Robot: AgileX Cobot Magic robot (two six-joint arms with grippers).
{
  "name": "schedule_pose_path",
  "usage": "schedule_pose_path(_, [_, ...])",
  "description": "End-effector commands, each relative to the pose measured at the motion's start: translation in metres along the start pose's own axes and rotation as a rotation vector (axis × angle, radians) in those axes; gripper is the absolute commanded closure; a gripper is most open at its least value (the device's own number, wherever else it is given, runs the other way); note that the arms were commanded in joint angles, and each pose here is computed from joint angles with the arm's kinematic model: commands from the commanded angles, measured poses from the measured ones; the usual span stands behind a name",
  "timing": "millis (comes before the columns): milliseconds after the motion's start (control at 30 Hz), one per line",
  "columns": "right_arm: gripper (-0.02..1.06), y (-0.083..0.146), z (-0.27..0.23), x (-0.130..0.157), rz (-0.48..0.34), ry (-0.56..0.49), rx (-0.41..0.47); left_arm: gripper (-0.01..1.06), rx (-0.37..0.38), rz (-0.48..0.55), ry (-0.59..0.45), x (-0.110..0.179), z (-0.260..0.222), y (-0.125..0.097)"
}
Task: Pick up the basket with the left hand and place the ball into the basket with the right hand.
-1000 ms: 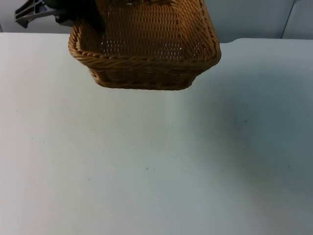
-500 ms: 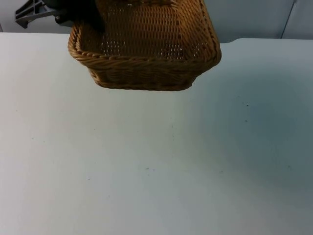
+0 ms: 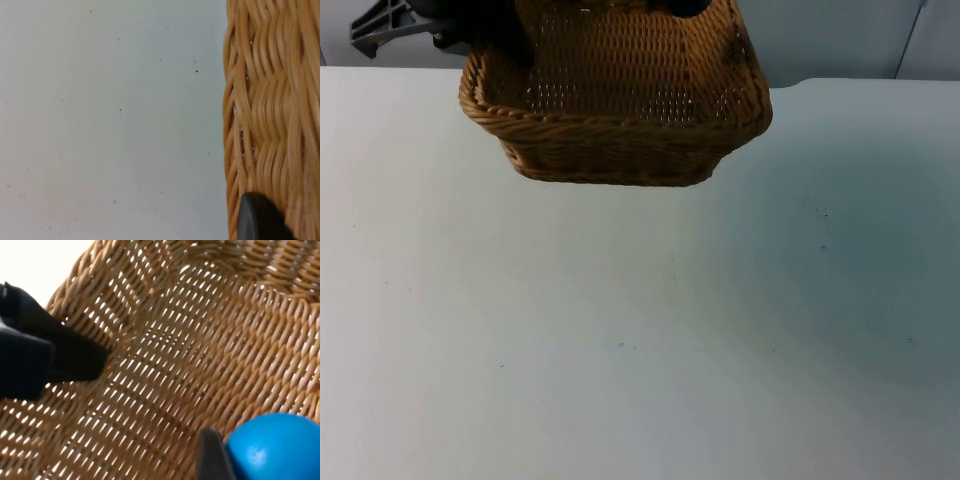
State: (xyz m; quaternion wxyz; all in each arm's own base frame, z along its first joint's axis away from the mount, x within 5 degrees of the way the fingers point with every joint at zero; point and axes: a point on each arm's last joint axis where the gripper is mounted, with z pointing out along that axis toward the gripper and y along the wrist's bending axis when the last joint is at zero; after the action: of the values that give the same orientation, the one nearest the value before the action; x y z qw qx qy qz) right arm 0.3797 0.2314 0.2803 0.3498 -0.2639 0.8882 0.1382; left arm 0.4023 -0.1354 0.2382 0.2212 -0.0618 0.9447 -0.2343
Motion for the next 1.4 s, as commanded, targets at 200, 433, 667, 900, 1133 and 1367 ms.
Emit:
schedule_pose_path(200, [0.97,0.0037,0.0001,-0.0053,-0.038,-0.041,-0.025,1.05,0.014,-0.012,-0.024,-0.0023,-0.0031,-0.002])
schedule_pose_path(433, [0.69,0.0045,0.0047,-0.003,-0.058,-0.029,-0.038,1.05,0.015,-0.005,-0.026,-0.0024,-0.0031,-0.002])
schedule_pose_path(667, [0.62,0.0075,0.0045,-0.0041,-0.083,-0.043,-0.07,1.05,0.014,0.009,-0.026,-0.0024,-0.0031,-0.002])
schedule_pose_path(900, [0.45,0.0072,0.0045,-0.0057,-0.079,-0.06,-0.067,1.05,0.014,0.009,-0.026,-0.0024,-0.0031,-0.002])
schedule_pose_path(1133, [0.05,0.0079,0.0045,-0.0051,-0.107,-0.055,-0.074,1.05,0.015,0.008,-0.026,-0.0024,-0.0031,-0.0021])
schedule_pose_path(1367, [0.0,0.0093,0.0044,-0.0046,-0.109,-0.051,-0.089,1.05,0.015,0.008,-0.026,-0.0024,-0.0031,-0.0021])
